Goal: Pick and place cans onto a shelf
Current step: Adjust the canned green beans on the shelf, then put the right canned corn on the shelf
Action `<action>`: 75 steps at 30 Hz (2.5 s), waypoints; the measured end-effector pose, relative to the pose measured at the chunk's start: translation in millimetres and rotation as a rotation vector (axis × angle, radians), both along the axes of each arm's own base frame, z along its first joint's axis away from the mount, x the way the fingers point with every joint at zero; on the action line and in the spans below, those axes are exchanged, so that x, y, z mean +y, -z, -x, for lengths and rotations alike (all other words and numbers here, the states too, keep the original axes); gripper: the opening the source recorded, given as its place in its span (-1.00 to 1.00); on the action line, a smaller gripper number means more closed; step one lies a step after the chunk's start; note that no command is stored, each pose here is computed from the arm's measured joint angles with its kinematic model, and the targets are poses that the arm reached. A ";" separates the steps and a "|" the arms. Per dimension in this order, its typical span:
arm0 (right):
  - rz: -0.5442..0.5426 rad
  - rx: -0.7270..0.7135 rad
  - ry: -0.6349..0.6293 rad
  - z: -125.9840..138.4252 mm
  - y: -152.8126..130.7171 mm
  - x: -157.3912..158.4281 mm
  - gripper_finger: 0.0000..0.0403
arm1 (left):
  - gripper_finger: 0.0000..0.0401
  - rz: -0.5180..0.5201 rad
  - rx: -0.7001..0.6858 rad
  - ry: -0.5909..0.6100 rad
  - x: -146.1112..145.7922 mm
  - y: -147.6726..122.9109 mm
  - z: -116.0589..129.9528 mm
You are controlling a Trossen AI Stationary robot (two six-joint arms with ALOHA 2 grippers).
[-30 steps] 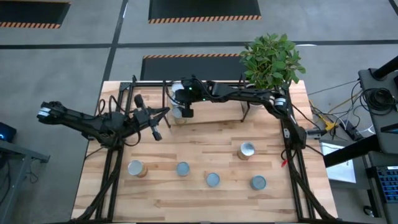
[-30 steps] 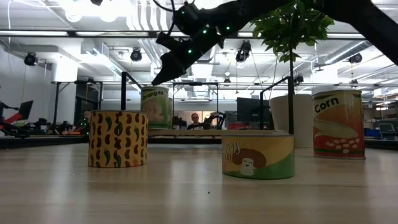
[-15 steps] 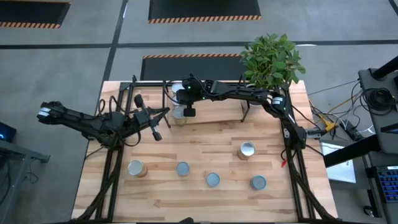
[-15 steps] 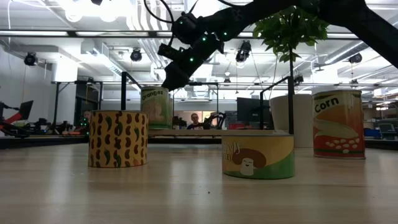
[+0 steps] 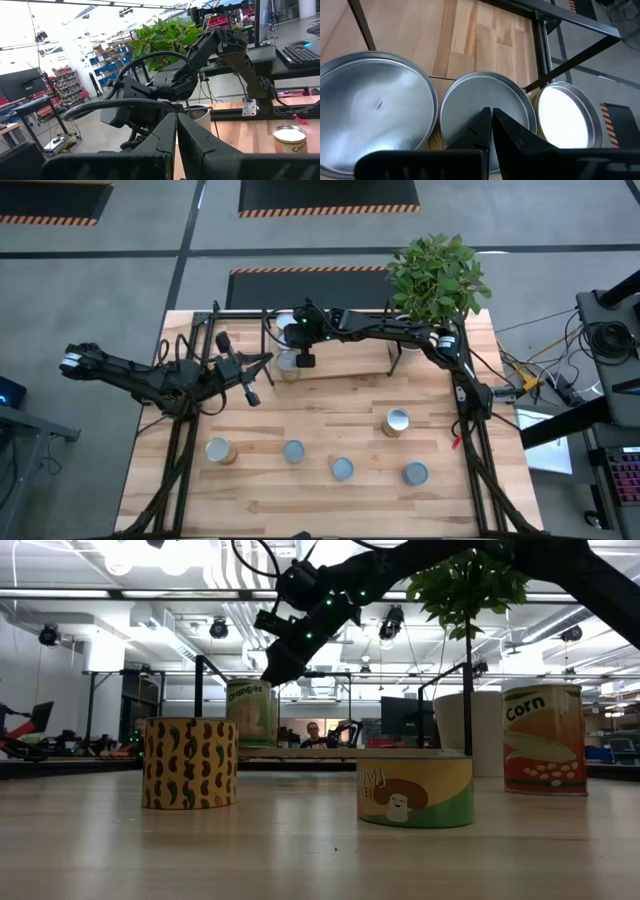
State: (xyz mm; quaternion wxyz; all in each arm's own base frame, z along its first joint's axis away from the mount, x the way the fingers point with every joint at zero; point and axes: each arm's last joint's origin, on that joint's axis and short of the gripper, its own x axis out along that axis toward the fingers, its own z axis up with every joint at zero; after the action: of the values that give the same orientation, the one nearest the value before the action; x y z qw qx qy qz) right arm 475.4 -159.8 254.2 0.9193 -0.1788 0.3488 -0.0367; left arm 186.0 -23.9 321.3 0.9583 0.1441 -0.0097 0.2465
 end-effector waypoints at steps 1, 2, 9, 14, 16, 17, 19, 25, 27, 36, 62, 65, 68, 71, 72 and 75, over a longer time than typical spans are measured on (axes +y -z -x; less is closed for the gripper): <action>0.000 0.000 0.000 0.3 -0.5 0.1 -0.96 | -1.00 0.000 0.000 0.000 0.0 0.0 0.0; 0.000 0.000 0.000 0.6 -1.1 0.2 -0.96 | -1.00 0.000 0.000 0.000 0.0 0.0 0.0; -0.002 -0.027 0.005 4.0 -12.7 2.7 -0.96 | -1.00 0.000 0.000 0.000 0.0 0.0 0.0; -0.002 -0.058 -0.003 7.8 -29.1 11.8 -0.96 | -1.00 0.000 0.000 0.000 0.0 0.0 0.0; -0.002 -0.053 -0.012 10.0 -34.0 16.7 -0.96 | -1.00 0.000 0.000 0.000 0.0 0.0 0.0; -0.003 -0.051 -0.013 12.4 -38.0 18.0 -0.96 | -1.00 0.000 0.000 0.000 0.0 0.0 0.0; -0.007 -0.037 -0.016 17.3 -44.1 20.9 -0.96 | -1.00 0.000 0.001 0.000 0.0 0.1 0.0; -0.040 0.023 0.017 31.0 -45.5 15.4 -0.96 | -1.00 -0.001 0.003 0.000 0.0 0.3 0.0; -0.054 0.054 0.040 34.3 -36.9 10.5 -0.96 | -1.00 -0.001 0.003 0.000 0.0 0.3 0.0; -0.083 0.077 0.102 40.3 -2.3 -7.6 -0.96 | -1.00 -0.001 0.005 0.000 0.0 0.4 -0.1; -0.061 -0.032 0.091 39.9 -19.1 1.2 -0.96 | -1.00 -0.001 0.004 0.000 0.0 0.4 -0.1; -0.053 -0.061 0.071 44.2 -36.0 12.1 -0.96 | -1.00 -0.001 0.004 0.001 0.0 0.4 0.0; -0.045 -0.087 0.042 46.1 -48.9 25.5 -0.96 | -1.00 -0.001 0.004 0.001 -0.1 0.4 0.0; -0.041 -0.102 0.017 46.6 -56.3 36.5 -0.96 | -1.00 -0.001 0.004 0.001 0.0 0.4 0.0; -0.040 -0.104 0.009 46.7 -58.3 40.1 -0.96 | -1.00 -0.001 0.004 0.001 -0.1 0.4 0.0; -0.036 -0.102 -0.019 48.4 -64.1 52.2 -0.96 | -1.00 -0.001 0.004 0.001 -0.1 0.4 0.0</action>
State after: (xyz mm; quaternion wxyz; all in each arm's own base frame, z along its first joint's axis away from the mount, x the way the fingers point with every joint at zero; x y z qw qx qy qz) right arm 427.0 -107.7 318.4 0.9392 -0.1632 0.3005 -0.0308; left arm 186.1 -23.9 320.9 0.9584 0.1449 -0.0080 0.2459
